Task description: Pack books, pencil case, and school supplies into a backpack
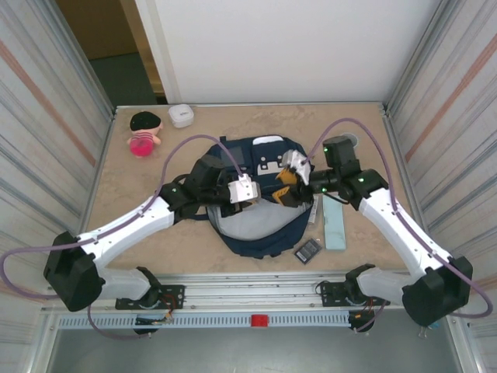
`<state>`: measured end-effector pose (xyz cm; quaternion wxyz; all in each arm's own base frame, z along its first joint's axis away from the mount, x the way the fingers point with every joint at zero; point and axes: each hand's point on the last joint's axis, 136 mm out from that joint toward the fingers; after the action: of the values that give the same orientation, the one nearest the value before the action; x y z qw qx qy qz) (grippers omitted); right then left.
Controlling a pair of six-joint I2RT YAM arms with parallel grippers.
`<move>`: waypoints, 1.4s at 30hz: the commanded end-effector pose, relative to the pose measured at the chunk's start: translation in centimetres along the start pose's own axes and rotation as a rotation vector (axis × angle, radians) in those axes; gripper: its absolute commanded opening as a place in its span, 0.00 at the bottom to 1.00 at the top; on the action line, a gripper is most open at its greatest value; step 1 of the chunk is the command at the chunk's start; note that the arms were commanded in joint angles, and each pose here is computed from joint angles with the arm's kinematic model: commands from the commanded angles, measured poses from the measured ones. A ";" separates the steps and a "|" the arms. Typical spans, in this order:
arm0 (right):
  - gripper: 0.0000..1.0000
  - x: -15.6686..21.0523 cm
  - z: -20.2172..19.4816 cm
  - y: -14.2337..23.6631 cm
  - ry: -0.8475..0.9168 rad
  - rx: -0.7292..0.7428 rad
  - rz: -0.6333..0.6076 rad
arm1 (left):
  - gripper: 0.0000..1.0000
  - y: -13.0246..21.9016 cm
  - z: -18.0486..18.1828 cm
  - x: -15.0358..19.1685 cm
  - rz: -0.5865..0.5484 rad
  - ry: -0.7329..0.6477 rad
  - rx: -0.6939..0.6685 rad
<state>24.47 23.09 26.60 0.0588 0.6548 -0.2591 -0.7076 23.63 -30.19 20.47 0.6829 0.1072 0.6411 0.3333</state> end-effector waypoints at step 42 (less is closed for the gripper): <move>0.75 10.9 -7.1 -5.8 -1.226 0.366 0.247 | 0.76 11.2 2.2 0.0 -0.050 0.619 -0.336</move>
<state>33.28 23.32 15.20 -0.1772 0.1142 -0.4066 -0.8889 19.93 -17.49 24.31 0.5305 -0.0285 0.6740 0.5133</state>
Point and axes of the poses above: each hand's point on the last joint's axis, 136 mm out from that joint toward the fingers, its own y axis back along the fingers, its own z axis along the line the jaws close on, x = y × z, and after that the axes turned 11 degrees about y, right-handed
